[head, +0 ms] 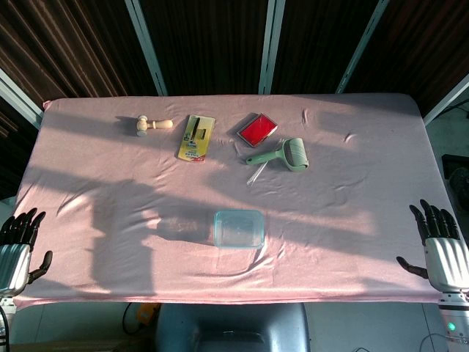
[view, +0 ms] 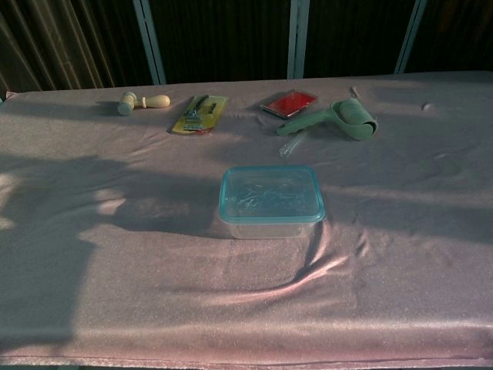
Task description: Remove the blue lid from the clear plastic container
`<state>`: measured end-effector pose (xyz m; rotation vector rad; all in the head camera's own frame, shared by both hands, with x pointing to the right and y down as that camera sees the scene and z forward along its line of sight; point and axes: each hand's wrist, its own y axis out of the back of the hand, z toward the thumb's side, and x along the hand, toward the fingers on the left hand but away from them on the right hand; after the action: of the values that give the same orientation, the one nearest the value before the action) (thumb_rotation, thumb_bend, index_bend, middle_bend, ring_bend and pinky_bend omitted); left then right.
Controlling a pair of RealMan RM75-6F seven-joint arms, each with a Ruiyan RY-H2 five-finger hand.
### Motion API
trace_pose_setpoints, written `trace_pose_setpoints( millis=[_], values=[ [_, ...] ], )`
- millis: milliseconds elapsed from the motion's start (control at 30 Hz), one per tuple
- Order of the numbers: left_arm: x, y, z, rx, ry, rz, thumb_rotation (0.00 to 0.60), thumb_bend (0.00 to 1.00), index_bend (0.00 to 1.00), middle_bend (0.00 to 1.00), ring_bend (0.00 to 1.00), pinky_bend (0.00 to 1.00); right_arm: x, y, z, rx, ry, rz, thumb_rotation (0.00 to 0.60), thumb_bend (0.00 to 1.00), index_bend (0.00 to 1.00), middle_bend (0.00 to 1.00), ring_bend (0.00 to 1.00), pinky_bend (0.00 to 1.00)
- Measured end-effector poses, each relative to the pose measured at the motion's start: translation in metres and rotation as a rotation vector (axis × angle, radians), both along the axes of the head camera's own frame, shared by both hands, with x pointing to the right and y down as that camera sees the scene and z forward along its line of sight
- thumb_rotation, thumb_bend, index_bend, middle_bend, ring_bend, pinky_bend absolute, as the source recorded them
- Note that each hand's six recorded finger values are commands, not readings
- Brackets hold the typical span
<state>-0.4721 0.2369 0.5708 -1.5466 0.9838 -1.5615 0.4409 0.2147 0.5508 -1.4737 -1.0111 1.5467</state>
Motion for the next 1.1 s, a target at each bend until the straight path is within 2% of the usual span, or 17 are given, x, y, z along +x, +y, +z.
trace_pose_setpoints(
  millis=[200,367,533,733,933,1100],
  values=[
    [0.006,0.003,-0.001,-0.003,0.025,0.022,0.6,0.37,0.0,0.0,0.0,0.0,-0.003,0.002,-0.002,-0.004,-0.014,-0.009,0.6,0.2,0.0,0.0,0.0,0.0],
    [0.036,0.003,0.006,-0.029,0.17,0.124,0.6,0.33,0.0,0.0,0.0,0.0,-0.007,0.004,-0.002,-0.011,-0.027,-0.028,0.6,0.2,0.0,0.0,0.0,0.0],
    [0.102,-0.008,0.026,-0.102,0.399,0.322,0.6,0.31,0.0,0.0,0.0,0.0,-0.011,0.006,-0.001,-0.022,-0.037,-0.044,0.6,0.2,0.0,0.0,0.0,0.0],
    [0.18,-0.02,0.054,-0.148,0.51,0.488,0.6,0.29,0.0,0.0,0.0,0.0,-0.008,0.006,-0.002,-0.026,-0.046,-0.04,0.6,0.2,0.0,0.0,0.0,0.0],
    [0.248,-0.025,0.079,-0.221,0.616,0.544,0.6,0.29,0.0,0.0,0.0,0.0,-0.005,0.005,-0.003,-0.036,-0.06,-0.03,0.6,0.2,0.0,0.0,0.0,0.0],
    [0.284,-0.027,0.105,-0.269,0.617,0.57,0.6,0.29,0.0,0.0,0.0,0.0,-0.003,0.006,-0.005,-0.046,-0.075,-0.03,0.6,0.2,0.0,0.0,0.0,0.0]
  ],
)
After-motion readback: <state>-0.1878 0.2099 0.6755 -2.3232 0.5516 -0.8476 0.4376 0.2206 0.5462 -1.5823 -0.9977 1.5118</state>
